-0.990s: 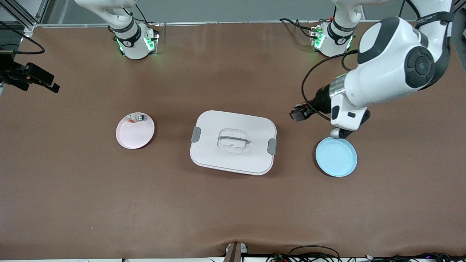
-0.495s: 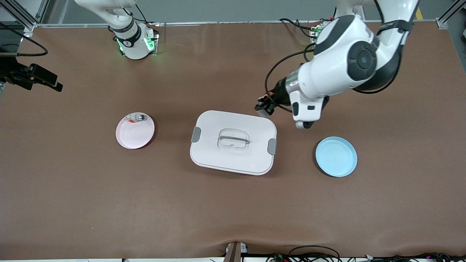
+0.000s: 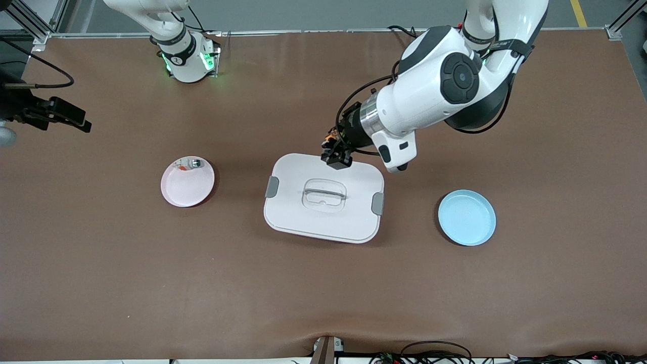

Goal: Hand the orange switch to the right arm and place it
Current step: 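Carry the switch with the left gripper over the white box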

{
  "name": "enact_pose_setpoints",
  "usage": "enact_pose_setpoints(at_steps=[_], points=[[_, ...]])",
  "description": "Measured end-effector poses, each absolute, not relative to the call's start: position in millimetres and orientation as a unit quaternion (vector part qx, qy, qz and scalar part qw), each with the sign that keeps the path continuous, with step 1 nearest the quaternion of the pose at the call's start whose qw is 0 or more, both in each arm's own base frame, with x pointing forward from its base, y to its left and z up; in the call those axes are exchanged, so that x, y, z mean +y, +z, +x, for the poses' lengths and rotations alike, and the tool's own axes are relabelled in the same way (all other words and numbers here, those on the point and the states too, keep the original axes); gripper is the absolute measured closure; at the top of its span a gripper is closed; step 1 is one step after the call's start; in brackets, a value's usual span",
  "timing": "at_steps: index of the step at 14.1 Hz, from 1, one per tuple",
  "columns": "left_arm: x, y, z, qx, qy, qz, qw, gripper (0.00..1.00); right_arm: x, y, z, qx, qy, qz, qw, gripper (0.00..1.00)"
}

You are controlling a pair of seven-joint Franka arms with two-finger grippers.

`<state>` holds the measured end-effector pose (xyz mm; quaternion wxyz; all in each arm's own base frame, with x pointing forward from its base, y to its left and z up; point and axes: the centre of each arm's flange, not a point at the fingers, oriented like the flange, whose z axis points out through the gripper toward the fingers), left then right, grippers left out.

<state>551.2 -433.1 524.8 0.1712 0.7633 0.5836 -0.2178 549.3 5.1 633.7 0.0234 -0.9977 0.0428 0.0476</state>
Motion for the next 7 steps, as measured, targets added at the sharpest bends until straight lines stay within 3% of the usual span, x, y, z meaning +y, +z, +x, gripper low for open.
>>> enact_pose_setpoints(at_steps=[3, 7], points=[[-441, 525, 550, 0.602, -0.223, 0.747, 0.172, 0.28, 6, 603, 565, 0.04, 0.074, -0.996, 0.027, 0.0], [-445, 523, 548, 0.604, -0.225, 0.745, 0.171, 0.28, 38, 568, 589, 0.052, 0.078, -0.989, 0.111, 0.0]])
